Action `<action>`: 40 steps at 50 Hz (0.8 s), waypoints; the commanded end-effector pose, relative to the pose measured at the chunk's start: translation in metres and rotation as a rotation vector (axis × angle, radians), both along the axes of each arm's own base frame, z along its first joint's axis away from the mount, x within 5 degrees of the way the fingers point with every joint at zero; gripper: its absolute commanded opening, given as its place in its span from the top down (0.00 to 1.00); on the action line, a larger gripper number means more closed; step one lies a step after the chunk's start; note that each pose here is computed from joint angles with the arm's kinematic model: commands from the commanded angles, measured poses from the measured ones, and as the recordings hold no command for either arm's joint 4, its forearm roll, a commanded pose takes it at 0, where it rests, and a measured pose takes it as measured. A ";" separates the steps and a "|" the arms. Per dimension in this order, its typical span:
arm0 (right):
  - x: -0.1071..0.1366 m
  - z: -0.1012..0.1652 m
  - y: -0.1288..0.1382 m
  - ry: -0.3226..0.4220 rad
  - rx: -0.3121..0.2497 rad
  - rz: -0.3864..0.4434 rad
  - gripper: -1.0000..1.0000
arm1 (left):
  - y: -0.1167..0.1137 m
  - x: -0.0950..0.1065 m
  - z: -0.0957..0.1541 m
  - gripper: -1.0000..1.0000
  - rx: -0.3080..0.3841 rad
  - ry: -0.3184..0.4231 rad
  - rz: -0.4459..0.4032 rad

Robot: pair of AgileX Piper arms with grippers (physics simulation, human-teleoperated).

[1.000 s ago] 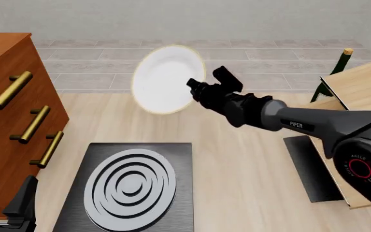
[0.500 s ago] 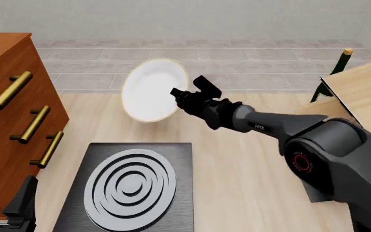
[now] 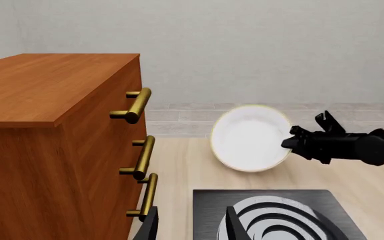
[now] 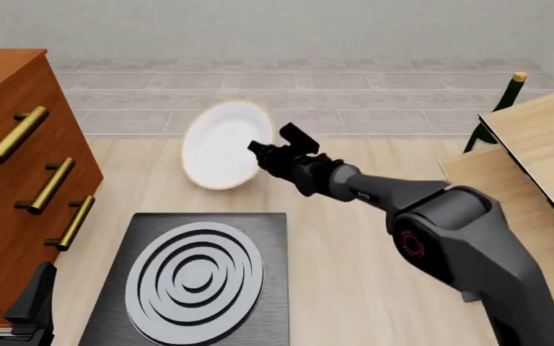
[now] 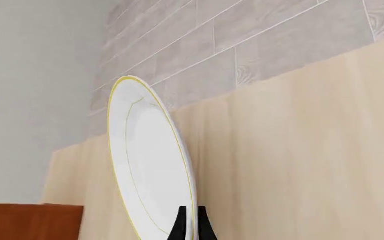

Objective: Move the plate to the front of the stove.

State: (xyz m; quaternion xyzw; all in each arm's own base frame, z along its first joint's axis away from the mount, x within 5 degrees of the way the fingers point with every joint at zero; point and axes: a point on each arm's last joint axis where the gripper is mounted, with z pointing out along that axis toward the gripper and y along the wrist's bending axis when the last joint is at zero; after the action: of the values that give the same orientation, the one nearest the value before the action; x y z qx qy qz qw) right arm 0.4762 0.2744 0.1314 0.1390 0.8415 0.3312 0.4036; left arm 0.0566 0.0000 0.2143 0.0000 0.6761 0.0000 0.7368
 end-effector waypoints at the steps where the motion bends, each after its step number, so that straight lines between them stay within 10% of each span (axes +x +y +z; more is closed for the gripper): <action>1: 0.008 -0.012 0.007 0.015 0.012 -0.007 1.00 | 0.000 0.000 0.000 0.00 0.000 0.000 0.000; 40: 0.006 -0.034 0.004 0.046 -0.012 -0.007 1.00 | 0.000 0.000 0.000 0.00 0.000 0.000 0.000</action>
State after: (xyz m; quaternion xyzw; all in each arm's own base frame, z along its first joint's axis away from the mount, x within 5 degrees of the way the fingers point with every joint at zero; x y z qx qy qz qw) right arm 0.4836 0.2796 0.1090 0.1893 0.8358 0.3487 0.3795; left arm 0.0566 0.0000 0.2143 0.0000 0.6761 0.0000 0.7368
